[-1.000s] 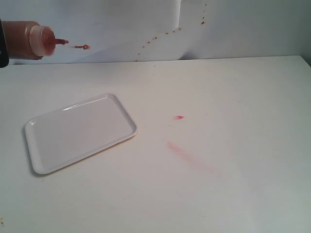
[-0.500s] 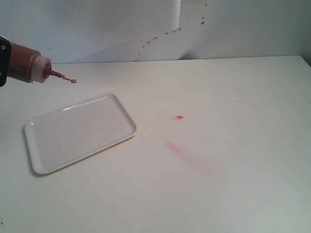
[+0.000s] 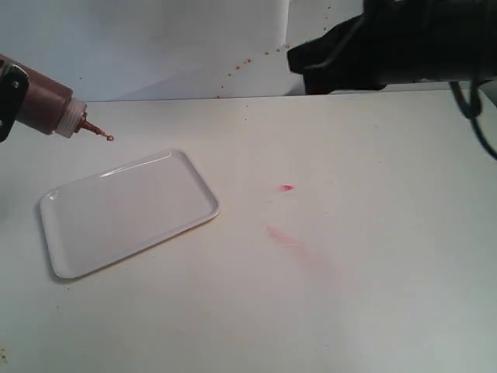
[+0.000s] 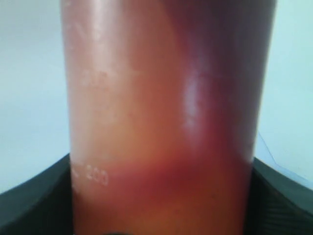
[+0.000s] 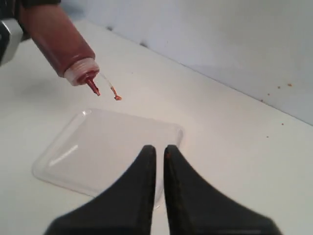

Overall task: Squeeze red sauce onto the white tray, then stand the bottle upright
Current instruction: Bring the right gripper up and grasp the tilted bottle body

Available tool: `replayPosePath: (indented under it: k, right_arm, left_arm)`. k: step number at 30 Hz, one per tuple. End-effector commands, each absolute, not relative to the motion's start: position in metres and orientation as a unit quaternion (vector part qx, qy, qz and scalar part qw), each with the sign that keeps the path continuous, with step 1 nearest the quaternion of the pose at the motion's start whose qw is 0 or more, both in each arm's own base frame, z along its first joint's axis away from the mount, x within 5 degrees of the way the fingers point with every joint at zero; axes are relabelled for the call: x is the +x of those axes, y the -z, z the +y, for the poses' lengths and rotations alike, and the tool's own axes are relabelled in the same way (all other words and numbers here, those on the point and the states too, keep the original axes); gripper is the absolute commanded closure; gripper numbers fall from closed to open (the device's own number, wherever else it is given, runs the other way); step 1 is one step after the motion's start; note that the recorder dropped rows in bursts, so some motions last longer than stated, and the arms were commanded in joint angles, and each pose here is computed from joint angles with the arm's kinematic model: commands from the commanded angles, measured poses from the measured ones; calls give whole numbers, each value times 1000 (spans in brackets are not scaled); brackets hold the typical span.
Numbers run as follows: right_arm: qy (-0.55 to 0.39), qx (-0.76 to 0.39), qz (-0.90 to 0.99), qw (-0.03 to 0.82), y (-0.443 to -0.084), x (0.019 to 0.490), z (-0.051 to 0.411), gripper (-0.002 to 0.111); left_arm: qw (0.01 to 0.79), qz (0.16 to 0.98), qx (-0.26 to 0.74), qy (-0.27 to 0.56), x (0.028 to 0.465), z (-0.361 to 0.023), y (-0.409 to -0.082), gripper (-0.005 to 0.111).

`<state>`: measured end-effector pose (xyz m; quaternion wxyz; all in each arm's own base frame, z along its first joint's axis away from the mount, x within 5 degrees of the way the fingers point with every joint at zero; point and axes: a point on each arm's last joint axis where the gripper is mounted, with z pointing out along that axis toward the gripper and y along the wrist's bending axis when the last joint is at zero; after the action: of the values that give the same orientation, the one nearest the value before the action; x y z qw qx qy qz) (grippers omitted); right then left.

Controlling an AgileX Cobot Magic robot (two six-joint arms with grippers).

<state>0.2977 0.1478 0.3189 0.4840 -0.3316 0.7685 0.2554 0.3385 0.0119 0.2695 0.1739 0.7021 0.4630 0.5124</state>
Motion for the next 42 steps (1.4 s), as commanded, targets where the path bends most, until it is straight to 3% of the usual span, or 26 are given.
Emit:
replayPosePath:
  k: [1, 3, 4, 8, 19, 28, 42]
  right_arm:
    - [-237, -436, 735, 462, -289, 337, 169, 57]
    - [-219, -495, 706, 458, -271, 351, 187, 6]
    - [-224, -509, 698, 452, -266, 353, 201, 4]
    - [-219, -545, 668, 457, -253, 355, 263, 4]
    - [-215, -541, 634, 509, -245, 355, 362, 4]
    - [-237, -546, 606, 528, -235, 360, 408, 4]
    - [-261, -519, 594, 556, -223, 376, 440, 4]
  left_arm:
    - [169, 444, 711, -519, 336, 4, -273, 107]
    - [165, 441, 711, -523, 335, 5, -275, 107]
    - [165, 440, 711, -523, 335, 5, -275, 107]
    - [157, 431, 717, -526, 335, 5, -275, 107]
    - [140, 403, 733, -530, 335, 4, -275, 107]
    - [139, 400, 735, -530, 335, 4, -275, 107]
    - [145, 397, 738, -526, 335, 3, -274, 107]
